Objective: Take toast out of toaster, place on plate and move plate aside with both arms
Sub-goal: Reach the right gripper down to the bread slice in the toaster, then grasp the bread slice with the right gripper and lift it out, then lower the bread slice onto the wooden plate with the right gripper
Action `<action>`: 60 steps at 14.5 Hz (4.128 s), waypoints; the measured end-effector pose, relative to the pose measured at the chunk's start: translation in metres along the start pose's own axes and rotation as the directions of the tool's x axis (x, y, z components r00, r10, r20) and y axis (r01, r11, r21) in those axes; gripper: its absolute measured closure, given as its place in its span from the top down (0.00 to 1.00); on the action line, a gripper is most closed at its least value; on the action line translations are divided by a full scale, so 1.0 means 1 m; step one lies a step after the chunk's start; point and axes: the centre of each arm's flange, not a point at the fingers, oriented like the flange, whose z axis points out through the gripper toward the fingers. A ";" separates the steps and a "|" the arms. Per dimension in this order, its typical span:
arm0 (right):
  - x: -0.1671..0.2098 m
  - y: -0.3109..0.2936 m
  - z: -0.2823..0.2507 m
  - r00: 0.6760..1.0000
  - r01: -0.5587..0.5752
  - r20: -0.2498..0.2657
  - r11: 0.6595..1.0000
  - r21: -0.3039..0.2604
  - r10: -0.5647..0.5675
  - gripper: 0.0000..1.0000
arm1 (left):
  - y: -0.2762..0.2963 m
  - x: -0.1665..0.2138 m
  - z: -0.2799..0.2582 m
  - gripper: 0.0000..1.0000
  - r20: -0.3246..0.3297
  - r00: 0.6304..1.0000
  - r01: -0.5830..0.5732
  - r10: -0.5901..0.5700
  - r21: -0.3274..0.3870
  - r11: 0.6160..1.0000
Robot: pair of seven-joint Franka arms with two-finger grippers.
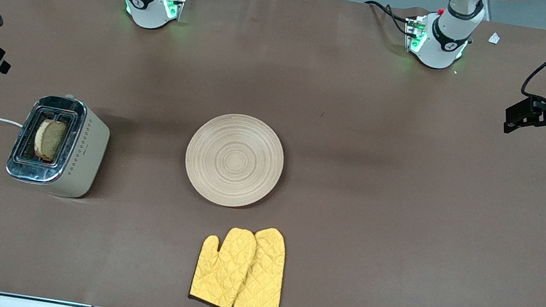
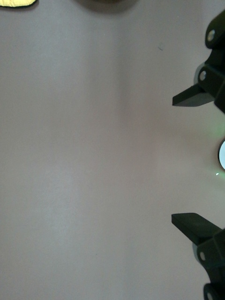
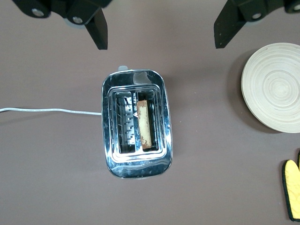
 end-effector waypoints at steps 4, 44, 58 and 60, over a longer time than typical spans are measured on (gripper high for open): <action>0.010 0.002 0.017 1.000 -0.004 0.012 1.000 0.000 0.004 1.00 | 0.000 0.006 0.007 1.00 0.013 1.000 0.000 0.000 -0.002 1.000; 0.053 -0.251 0.193 0.979 -0.068 0.191 0.997 -0.023 0.071 0.07 | -0.006 0.030 0.035 1.00 0.028 1.000 0.009 -0.009 -0.011 1.000; 0.007 -0.381 0.321 0.939 -0.295 0.275 0.895 0.336 0.206 0.14 | -0.005 0.047 0.058 1.00 0.031 1.000 0.008 -0.007 -0.017 1.000; 0.003 -0.385 0.326 0.938 -0.297 0.276 0.894 0.335 0.208 0.32 | -0.005 0.047 0.059 1.00 0.032 0.999 0.007 -0.007 -0.017 1.000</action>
